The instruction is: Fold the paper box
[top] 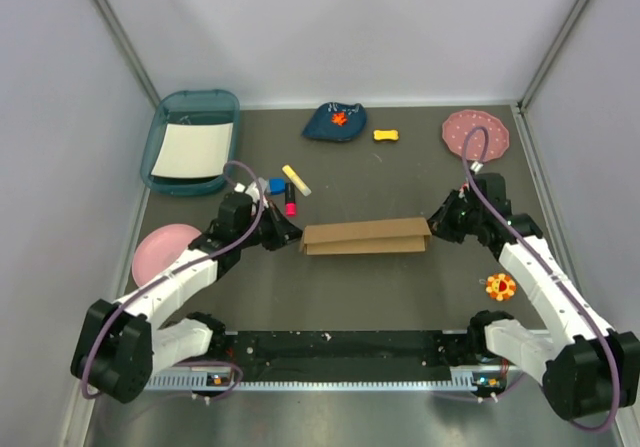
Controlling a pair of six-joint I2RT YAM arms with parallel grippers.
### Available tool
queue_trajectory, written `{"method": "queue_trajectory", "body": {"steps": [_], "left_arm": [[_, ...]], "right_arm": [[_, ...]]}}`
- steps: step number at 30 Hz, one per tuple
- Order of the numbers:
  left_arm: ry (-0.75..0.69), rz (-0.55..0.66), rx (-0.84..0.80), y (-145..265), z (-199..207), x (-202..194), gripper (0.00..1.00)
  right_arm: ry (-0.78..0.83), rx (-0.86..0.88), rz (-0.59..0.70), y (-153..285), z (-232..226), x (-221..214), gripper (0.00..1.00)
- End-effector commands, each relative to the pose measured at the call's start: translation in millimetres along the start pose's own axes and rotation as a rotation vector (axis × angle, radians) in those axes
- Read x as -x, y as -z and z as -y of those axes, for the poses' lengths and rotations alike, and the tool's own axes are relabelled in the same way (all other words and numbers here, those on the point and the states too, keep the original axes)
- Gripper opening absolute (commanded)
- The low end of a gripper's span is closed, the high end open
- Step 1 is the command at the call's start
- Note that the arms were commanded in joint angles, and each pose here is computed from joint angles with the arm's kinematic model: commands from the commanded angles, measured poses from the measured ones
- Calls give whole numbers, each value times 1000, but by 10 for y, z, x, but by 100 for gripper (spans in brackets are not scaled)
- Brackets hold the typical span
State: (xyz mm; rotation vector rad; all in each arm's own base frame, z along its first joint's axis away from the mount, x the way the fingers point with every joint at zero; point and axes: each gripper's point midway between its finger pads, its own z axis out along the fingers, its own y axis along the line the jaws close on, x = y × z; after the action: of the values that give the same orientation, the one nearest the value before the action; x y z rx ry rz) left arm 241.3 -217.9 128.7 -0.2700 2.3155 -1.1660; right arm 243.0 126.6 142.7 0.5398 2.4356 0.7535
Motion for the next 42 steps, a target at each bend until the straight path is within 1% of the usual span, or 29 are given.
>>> {"method": "queue_trajectory", "body": {"steps": [1,9,13,18,19,20,23,24,25,28,32,36,38,42], "left_arm": [[-22,-34,-144,-43,414,71,0],[-26,-36,-117,-165,429,207,3],[-32,-24,-94,-205,400,309,4],[-59,6,-57,-207,360,454,6],[-67,21,-55,-202,365,505,6],[-61,15,-24,-196,290,492,7],[-64,31,-3,-193,230,556,10],[-61,37,16,-194,188,575,14],[-61,47,21,-184,176,610,15],[-59,60,39,-191,118,657,16],[-52,37,59,-254,33,637,18],[-54,68,101,-222,-50,711,24],[-66,97,144,-158,-100,790,28],[-95,159,223,-14,-177,927,33]], "right_arm": [[39,122,-12,23,-373,129,6],[45,91,-31,-175,-346,263,9],[50,69,-17,-225,-288,376,12],[60,42,28,-204,-209,524,14],[61,36,44,-184,-206,558,16],[60,18,56,-174,-170,583,17],[55,-20,93,-144,-97,669,22],[49,-31,105,-131,-71,701,24],[48,-37,116,-116,-62,723,25],[57,-58,141,-92,-37,778,27],[60,-83,149,-102,7,807,28],[72,-118,206,20,20,954,30],[73,-159,255,152,71,1050,31],[125,-168,377,554,-45,1207,33]]}}
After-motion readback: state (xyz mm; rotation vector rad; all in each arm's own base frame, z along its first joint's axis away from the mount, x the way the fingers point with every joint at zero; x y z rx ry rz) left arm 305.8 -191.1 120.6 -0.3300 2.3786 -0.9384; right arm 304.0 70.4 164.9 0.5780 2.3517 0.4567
